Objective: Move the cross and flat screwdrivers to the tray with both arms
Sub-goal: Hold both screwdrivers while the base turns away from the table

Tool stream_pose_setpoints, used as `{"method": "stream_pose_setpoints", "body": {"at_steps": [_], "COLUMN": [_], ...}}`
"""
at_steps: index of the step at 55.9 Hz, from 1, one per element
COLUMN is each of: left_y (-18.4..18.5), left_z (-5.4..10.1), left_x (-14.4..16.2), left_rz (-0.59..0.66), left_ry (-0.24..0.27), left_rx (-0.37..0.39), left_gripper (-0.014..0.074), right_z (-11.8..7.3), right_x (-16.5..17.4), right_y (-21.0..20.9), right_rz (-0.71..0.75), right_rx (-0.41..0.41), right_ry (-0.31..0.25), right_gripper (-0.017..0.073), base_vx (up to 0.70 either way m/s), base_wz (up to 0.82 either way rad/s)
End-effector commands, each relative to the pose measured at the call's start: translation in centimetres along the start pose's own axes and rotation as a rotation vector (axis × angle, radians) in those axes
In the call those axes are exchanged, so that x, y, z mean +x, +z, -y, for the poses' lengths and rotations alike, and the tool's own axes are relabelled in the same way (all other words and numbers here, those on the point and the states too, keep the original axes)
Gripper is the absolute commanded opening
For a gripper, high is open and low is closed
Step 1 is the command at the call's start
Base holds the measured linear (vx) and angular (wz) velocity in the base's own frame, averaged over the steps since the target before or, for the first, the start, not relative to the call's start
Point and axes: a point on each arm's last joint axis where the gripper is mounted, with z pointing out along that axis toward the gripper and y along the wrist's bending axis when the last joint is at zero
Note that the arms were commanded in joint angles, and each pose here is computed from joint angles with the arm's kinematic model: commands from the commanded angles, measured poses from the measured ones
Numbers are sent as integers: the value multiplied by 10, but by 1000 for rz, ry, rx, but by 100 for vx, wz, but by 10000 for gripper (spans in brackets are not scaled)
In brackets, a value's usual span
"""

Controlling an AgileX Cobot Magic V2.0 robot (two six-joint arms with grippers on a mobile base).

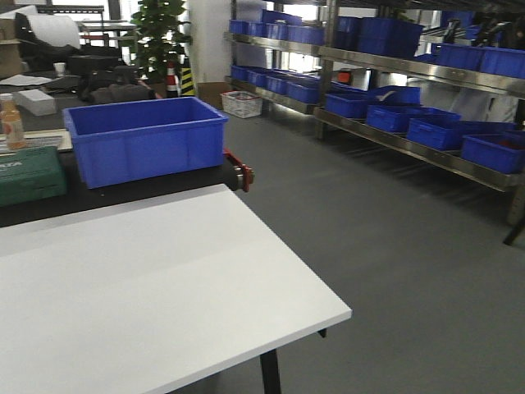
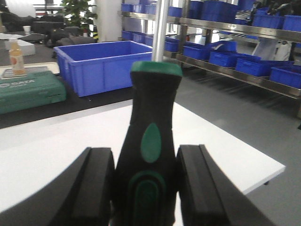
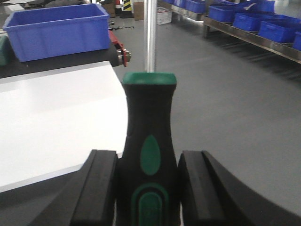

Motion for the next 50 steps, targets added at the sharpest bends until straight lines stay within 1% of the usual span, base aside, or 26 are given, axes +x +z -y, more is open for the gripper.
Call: {"method": "stream_pose_setpoints", "body": {"at_steps": [1, 26, 50], "left_y": [-3, -3, -3], "left_z": [0, 0, 0], "left_x": [-17, -17, -17], "left_rz": [125, 125, 124], "left_ry": [-16, -16, -16], "left_rx": [-4, -4, -4], "left_gripper": [-3, -3, -3], "right_z": [1, 1, 1], "right_x": [-17, -17, -17], "right_y": [-4, -4, -4], "right_rz": [120, 121, 121], "right_rx": [11, 12, 12], "right_ry": [-1, -1, -1], "right_gripper": [0, 0, 0], "base_vx": [-13, -5, 14], "base_wz": [-52, -57, -71]}}
